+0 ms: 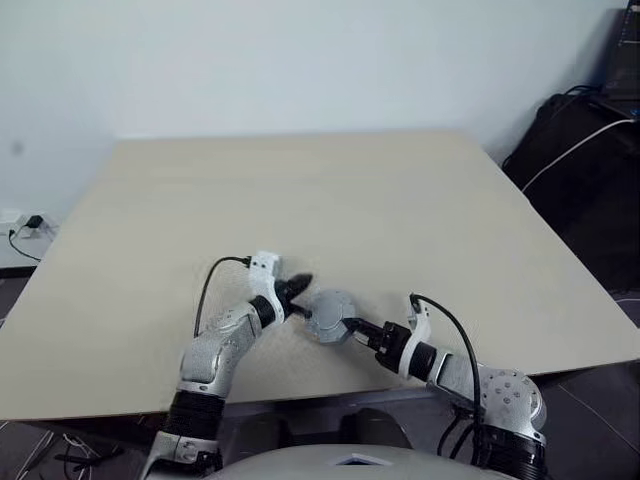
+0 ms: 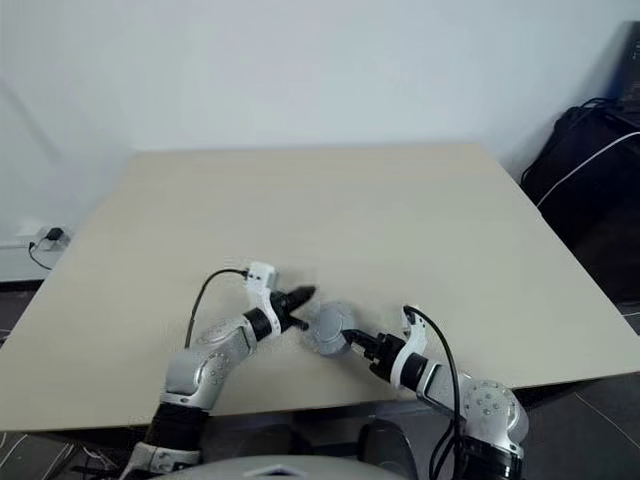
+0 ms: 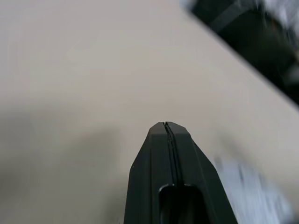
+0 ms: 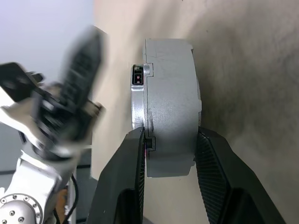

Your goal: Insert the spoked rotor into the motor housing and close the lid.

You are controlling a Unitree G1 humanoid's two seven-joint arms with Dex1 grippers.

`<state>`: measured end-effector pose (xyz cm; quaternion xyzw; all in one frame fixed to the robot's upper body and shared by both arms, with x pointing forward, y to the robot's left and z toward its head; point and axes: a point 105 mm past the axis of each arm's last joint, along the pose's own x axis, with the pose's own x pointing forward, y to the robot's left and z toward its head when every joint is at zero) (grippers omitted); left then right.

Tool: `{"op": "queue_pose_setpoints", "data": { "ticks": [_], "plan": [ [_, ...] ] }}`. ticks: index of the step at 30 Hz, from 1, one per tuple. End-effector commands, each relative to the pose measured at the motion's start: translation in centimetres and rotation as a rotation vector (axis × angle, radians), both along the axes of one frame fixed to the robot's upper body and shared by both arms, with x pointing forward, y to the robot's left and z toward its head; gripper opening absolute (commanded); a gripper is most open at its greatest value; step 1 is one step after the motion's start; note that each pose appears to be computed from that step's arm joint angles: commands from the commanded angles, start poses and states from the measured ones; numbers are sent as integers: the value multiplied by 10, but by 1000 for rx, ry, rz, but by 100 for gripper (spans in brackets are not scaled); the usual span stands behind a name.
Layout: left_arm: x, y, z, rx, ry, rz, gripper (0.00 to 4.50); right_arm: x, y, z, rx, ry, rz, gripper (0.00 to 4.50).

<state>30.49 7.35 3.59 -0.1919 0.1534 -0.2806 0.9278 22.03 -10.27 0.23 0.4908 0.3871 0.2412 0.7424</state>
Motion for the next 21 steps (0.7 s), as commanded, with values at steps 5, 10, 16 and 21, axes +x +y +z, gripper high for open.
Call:
{"op": "queue_pose_setpoints", "data": {
  "ticks": [5,10,16,21],
  "plan": [
    [-14,36,19,-332,24,173,0,10,7,26,131,-78,-59,120],
    [-40,34,14,-710,235,172,0,15,12,36,185,-98,-78,120],
    [-52,31,11,-927,337,234,0,23,17,51,252,-138,-83,120],
    [-62,19,16,-1091,371,187,38,32,21,67,275,-186,-75,120]
  ]
}}
